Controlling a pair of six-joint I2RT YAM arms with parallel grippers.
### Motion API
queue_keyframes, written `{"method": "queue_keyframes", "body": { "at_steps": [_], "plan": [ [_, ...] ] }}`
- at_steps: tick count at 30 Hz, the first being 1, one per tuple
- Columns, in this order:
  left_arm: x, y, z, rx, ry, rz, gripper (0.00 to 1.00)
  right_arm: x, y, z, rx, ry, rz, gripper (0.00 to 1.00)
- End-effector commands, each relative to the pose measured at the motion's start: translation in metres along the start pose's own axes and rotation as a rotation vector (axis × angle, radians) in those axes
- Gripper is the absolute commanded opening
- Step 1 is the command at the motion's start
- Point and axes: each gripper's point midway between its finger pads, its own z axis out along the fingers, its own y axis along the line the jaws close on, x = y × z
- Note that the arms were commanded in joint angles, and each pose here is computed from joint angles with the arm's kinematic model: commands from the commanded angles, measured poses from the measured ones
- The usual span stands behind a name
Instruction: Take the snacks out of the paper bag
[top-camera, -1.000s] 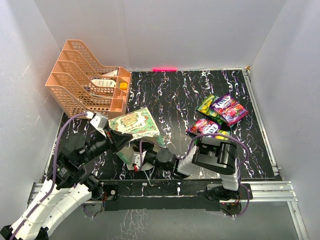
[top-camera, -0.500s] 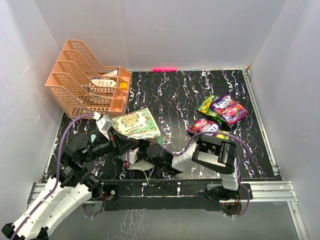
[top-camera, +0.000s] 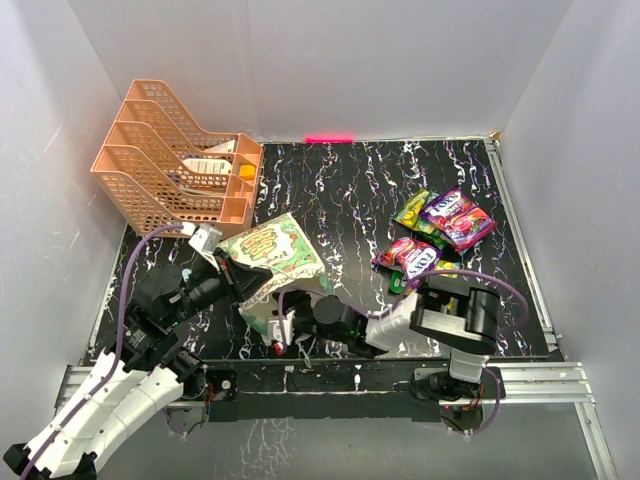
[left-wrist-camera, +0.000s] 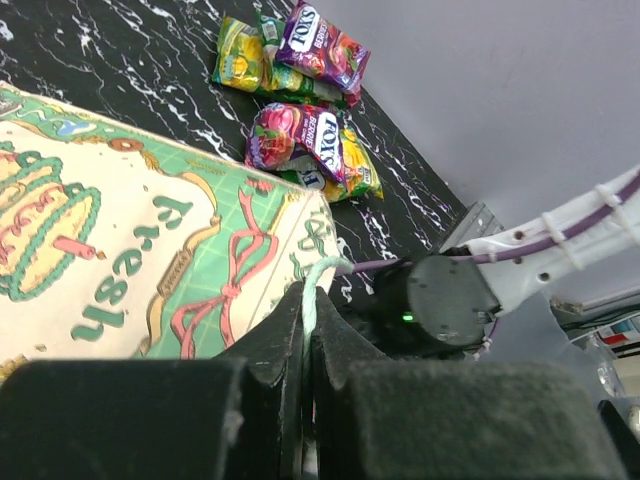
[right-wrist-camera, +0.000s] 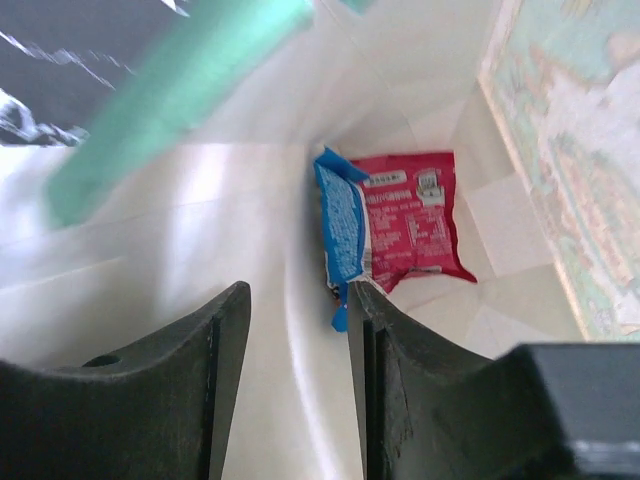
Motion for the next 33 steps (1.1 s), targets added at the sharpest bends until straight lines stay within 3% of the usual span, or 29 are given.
{"method": "queue_keyframes", "body": {
  "at_steps": [1,4,11,17,24,31,33],
  "plan": [
    [0.010,0.004,0.011,-0.002,0.026,-0.071,0.00,-0.056,-0.024,-0.025,0.058,-0.209,0.158,0.47],
    [0.026,0.002,0.019,0.036,0.092,-0.110,0.00,-0.059,-0.012,-0.045,0.020,-0.245,0.279,0.49],
    [0.067,-0.001,0.037,0.107,0.226,-0.322,0.00,-0.017,0.004,-0.080,0.117,-0.119,0.635,0.49],
    [0.049,-0.013,0.033,0.180,0.115,-0.330,0.00,-0.028,-0.001,-0.072,0.207,-0.137,0.970,0.50],
    [0.040,-0.017,0.032,0.233,0.023,-0.335,0.00,-0.004,-0.023,-0.056,0.592,-0.073,1.557,0.47],
    [0.030,-0.017,0.038,0.247,-0.023,-0.329,0.00,-0.011,-0.040,-0.031,0.714,-0.190,1.817,0.48],
    [0.027,-0.018,0.040,0.261,-0.038,-0.339,0.00,-0.001,-0.032,-0.021,0.762,-0.162,1.872,0.48]
  ]
}}
